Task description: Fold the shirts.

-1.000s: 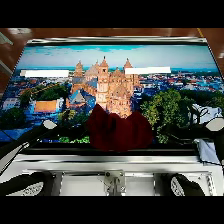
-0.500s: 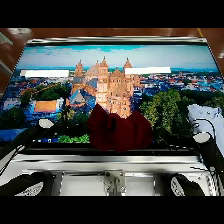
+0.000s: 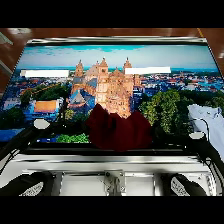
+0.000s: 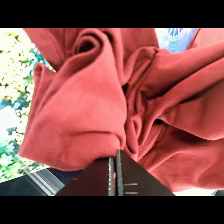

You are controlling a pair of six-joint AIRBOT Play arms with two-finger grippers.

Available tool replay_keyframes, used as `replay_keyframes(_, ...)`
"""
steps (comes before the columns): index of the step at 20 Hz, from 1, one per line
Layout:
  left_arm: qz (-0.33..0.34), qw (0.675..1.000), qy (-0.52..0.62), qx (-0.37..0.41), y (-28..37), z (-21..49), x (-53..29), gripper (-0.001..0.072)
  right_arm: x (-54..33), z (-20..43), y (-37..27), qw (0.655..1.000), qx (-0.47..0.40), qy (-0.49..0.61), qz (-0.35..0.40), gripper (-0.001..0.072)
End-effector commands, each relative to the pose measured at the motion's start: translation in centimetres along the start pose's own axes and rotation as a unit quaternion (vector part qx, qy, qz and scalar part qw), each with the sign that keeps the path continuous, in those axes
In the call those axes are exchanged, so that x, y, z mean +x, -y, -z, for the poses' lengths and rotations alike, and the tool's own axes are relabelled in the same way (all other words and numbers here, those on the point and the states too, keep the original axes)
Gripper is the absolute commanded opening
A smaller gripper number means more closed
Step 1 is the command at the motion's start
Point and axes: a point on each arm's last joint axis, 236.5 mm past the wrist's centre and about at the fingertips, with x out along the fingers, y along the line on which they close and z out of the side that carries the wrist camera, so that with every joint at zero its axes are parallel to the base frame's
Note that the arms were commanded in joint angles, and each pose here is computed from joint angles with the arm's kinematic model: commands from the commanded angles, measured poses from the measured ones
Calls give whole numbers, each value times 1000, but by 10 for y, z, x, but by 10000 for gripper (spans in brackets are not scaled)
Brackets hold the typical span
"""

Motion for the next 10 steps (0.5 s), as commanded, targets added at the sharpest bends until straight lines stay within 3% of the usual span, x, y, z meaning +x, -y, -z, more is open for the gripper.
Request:
replay_keyframes(1,2,1000,11,5,3,-5,-3,37,10,5,-5,1000,10,-17,-15,343)
replay_keyframes(2,3,1000,16,8,6,-9,-4,37,12,7,-9,1000,7,-19,-19,173)
replay_keyframes(3,6,1000,23,12,9,-14,-6,37,13,9,-15,999,3,-22,-26,69)
replay_keyframes(7,32,993,95,63,48,-71,-39,37,-12,1,-68,991,-104,-30,-74,69)
replay_keyframes(10,63,968,221,102,98,-148,-126,37,-84,-38,-150,961,-244,71,-112,69)
